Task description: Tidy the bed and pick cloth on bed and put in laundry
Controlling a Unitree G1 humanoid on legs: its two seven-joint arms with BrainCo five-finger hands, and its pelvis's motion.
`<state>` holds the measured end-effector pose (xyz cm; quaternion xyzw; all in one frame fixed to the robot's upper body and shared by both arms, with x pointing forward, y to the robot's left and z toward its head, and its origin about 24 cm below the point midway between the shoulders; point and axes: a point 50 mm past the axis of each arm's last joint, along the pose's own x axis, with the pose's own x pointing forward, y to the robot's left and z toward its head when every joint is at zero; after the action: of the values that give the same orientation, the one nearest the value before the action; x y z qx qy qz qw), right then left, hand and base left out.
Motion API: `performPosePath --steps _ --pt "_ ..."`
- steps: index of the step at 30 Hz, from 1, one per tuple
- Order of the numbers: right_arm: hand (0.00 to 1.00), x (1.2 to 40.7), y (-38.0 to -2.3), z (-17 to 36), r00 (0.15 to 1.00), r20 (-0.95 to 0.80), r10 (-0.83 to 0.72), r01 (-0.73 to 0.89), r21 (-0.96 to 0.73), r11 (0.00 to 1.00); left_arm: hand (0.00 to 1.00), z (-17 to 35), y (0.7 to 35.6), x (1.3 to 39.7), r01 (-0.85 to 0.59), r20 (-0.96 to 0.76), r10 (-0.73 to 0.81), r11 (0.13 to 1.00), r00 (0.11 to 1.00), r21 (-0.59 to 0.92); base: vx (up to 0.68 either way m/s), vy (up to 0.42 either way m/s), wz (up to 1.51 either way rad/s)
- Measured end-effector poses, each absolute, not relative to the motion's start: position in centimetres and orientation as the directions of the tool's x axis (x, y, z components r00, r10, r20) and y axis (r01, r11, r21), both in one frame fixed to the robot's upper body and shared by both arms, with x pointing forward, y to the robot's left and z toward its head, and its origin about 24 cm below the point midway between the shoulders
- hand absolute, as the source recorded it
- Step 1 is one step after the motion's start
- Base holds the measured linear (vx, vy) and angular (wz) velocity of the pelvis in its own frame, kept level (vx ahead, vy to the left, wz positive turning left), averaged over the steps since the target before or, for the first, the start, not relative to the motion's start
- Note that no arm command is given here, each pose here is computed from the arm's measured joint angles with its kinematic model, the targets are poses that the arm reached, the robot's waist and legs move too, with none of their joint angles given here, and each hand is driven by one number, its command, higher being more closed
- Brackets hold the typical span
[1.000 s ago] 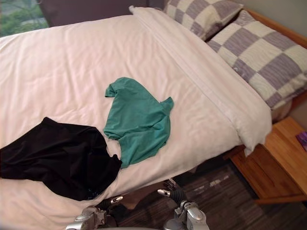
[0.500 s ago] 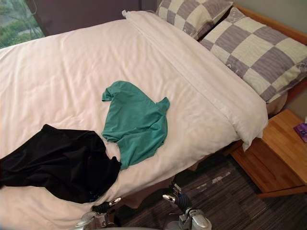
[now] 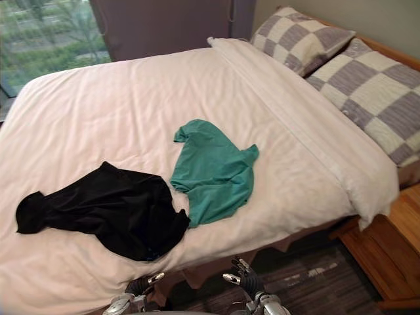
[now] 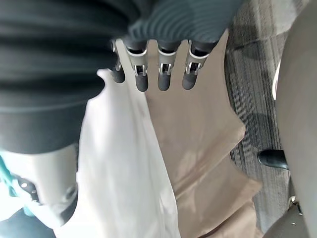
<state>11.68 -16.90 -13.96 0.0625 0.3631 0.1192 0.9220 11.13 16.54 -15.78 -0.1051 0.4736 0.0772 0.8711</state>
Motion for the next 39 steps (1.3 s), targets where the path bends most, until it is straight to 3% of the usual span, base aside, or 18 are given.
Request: performPosePath --steps 14,15,19,26,28,31,33,39 --pt "0.0 11.4 -16.1 -14.3 0.65 -0.693 0.313 -0.22 0.223 0.95 0.0 -15.4 16.9 11.6 -0.254 -0.824 0.063 0.962 0.563 -0.1 0.04 -0.042 0.6" --pt "0.0 9.4 -14.2 -14.8 0.622 -0.694 0.363 -0.172 0.332 0.928 0.0 -15.4 19.2 10.6 -0.176 -0.845 0.107 0.984 0.524 0.015 0.01 -0.006 0.14" --pt "0.0 9.4 -14.1 -14.8 0.625 -0.691 0.363 -0.164 0.338 0.927 0.0 -15.4 19.3 10.8 -0.18 -0.842 0.11 0.984 0.528 0.015 0.01 0.014 -0.07" --pt "0.0 9.1 -14.4 -15.2 0.636 -0.72 0.279 -0.042 0.328 0.944 0.0 -15.5 20.3 10.4 -0.339 -0.85 0.164 0.941 0.501 -0.018 0.1 -0.008 0.14" --pt "0.0 8.6 -15.1 -15.6 0.622 -0.753 0.216 0.061 0.322 0.945 0.0 -15.6 20.8 10.1 -0.438 -0.852 0.205 0.898 0.483 -0.033 0.07 -0.053 0.3" --pt "0.0 7.9 -15.5 -16.2 0.588 -0.802 0.108 0.255 0.31 0.916 0.0 -15.8 21.8 9.0 -0.66 -0.866 0.286 0.749 0.411 -0.066 0.02 -0.053 0.16" --pt "0.0 7.0 -16.8 -16.6 0.545 -0.838 -0.02 0.458 0.278 0.844 0.0 -16.0 22.3 8.0 -0.821 -0.879 0.346 0.564 0.329 -0.086 -0.06 -0.018 0.48" --pt "0.0 5.6 -19.8 -16.6 0.439 -0.853 -0.282 0.775 0.2 0.599 0.0 -16.8 22.5 2.2 -0.988 -0.927 0.373 0.155 0.043 0.016 -0.08 0.036 0.07"
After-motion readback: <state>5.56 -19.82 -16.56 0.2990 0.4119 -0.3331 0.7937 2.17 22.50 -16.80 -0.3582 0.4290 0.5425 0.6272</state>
